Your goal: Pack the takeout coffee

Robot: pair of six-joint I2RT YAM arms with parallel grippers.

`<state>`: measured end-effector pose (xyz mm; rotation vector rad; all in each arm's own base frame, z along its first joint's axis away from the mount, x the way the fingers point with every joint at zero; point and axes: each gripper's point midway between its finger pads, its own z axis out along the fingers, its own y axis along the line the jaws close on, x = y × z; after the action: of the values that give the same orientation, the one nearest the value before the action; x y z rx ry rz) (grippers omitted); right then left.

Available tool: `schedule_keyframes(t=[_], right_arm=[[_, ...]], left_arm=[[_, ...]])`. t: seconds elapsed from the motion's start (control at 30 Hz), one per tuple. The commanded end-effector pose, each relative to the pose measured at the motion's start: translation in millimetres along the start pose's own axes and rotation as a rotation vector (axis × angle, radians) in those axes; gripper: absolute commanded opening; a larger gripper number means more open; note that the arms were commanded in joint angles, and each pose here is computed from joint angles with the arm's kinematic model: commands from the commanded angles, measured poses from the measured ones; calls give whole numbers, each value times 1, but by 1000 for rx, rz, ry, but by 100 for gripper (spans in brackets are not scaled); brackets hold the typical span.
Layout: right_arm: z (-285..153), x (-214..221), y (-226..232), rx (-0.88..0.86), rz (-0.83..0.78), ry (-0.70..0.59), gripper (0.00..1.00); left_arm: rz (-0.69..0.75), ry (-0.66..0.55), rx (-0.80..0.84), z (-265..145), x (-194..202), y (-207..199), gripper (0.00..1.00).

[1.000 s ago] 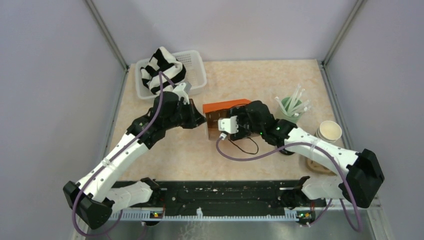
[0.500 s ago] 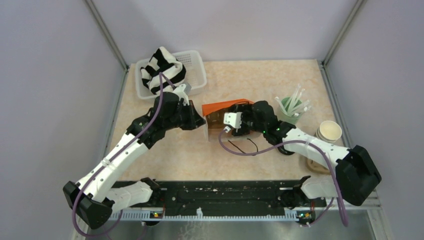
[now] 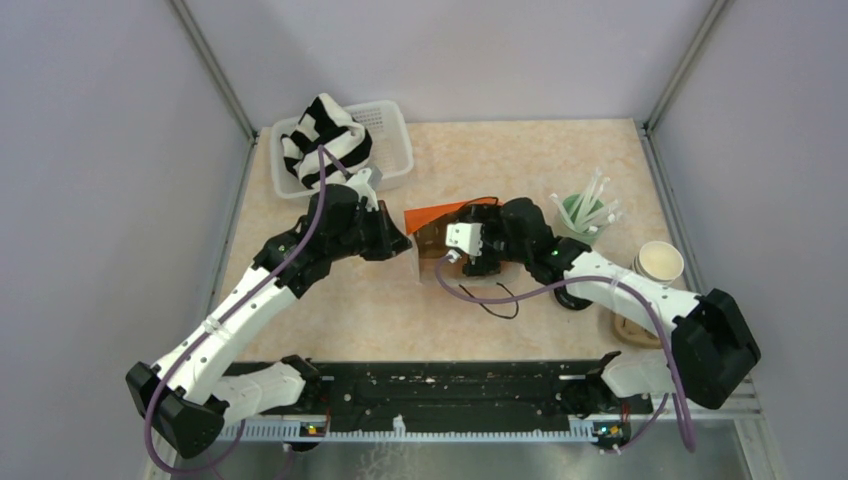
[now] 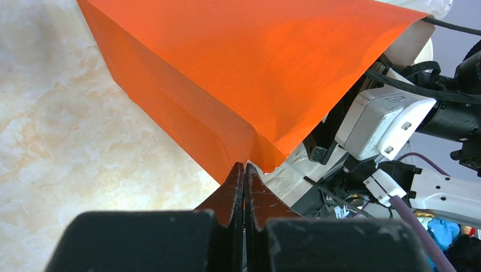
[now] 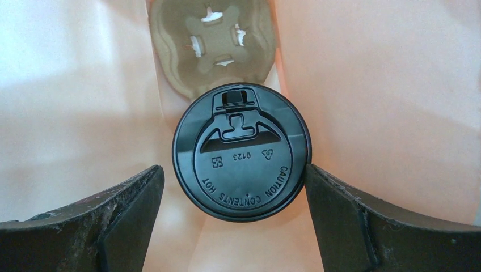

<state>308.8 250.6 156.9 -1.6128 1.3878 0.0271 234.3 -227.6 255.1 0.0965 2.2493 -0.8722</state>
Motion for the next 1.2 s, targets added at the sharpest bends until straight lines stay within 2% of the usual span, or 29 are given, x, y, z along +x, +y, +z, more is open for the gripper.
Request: schedule_keyframes(t=[0.0, 0.2, 0.33, 0.53, 0.87, 0.97, 1.1, 1.17], right_arm=[[-9, -3, -3, -21, 64, 4, 92], [4, -13, -11, 16, 88, -26, 90], [10, -9, -17, 63, 95, 2, 79], [7, -9, -21, 117, 77, -9, 68], [-5, -16, -30, 163, 72, -41, 60], [-7, -15, -27, 157, 75, -30, 60], [-12, -23, -22, 131, 72, -29, 78], [-14, -34, -13, 83, 83, -36, 81]], left_arm=[[-12, -13, 28, -1, -5, -8, 0], [-33, -2, 35, 1, -2, -8, 0], [-38, -4, 26, 1, -3, -8, 0], [-47, -14, 0, 0, -5, -4, 0], [-56, -4, -21, 3, -2, 1, 0], [-54, -3, -24, 3, -2, 1, 0], [-38, -4, -28, 3, -2, 3, 0], [-32, -6, -29, 2, -2, 3, 0]])
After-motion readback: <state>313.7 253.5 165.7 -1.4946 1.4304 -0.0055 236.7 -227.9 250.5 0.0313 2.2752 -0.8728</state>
